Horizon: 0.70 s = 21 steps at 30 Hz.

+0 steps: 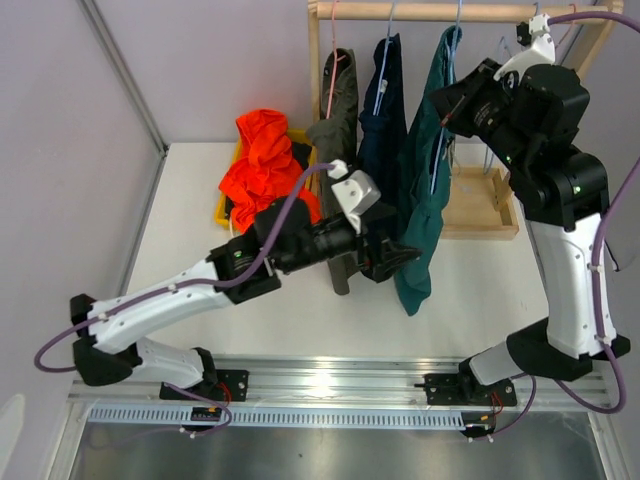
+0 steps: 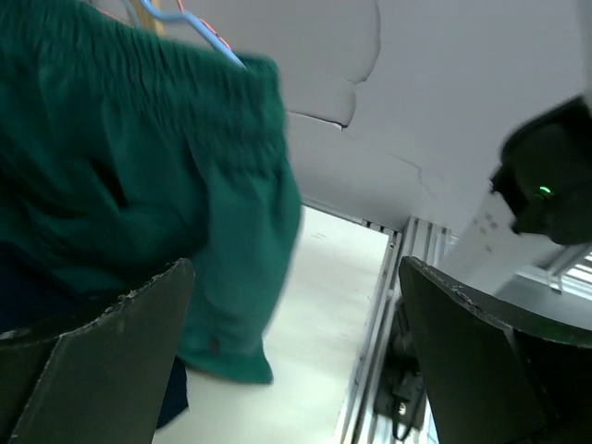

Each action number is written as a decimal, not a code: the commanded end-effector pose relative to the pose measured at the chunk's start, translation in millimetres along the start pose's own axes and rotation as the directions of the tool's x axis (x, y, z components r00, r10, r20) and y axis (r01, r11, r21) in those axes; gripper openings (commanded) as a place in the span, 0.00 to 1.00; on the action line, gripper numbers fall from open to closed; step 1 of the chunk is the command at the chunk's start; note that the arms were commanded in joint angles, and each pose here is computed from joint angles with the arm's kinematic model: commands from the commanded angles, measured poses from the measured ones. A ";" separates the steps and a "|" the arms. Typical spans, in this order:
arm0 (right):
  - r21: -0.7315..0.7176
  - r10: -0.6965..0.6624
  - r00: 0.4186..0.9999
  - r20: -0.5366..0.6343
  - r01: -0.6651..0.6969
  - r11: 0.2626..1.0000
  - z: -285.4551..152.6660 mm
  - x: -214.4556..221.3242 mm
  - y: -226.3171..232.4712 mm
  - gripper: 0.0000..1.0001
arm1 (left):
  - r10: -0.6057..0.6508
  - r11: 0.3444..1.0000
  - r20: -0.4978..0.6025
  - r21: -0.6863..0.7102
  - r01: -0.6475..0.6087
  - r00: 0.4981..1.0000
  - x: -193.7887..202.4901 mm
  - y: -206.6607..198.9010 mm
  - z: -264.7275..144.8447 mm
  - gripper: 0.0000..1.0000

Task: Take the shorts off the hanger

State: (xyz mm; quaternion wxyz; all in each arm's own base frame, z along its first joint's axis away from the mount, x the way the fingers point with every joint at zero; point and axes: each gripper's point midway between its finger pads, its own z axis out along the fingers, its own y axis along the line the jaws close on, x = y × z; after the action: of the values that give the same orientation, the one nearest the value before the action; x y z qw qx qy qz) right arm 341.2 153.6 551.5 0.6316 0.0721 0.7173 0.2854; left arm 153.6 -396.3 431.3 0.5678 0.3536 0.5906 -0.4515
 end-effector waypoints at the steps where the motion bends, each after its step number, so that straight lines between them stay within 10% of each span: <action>1: -0.109 0.018 0.988 0.152 -0.001 0.994 -43.2 -40.9 32.5 0.00 | 0.043 0.997 0.084 0.056 -0.048 0.996 -27.2 -11.1 28.4 0.99; 15: -0.136 0.005 0.986 0.170 0.019 0.991 -66.6 -50.8 40.4 0.00 | -0.003 0.993 0.011 0.115 0.002 1.000 35.3 -45.0 83.0 0.99; 18: -0.137 0.014 0.984 0.175 0.010 0.990 -72.5 -52.2 40.2 0.00 | -0.005 1.000 0.033 0.012 0.005 0.999 36.2 -27.9 84.8 0.51; 19: -0.133 0.012 0.985 0.174 0.012 0.991 -74.3 -51.3 38.4 0.00 | -0.004 1.000 0.039 -0.020 0.005 0.999 35.4 -22.2 85.0 0.04; 21: -0.130 0.009 0.985 0.170 0.013 0.991 -76.5 -49.9 37.3 0.00 | 0.004 0.996 0.048 -0.090 0.000 0.999 30.1 -10.0 83.3 0.00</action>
State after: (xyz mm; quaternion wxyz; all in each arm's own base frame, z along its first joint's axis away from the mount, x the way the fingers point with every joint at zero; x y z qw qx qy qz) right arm 286.3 149.0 572.6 0.6424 0.0523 0.7005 0.3063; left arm 151.2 -495.4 376.3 0.5465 0.3762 0.5982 -0.4495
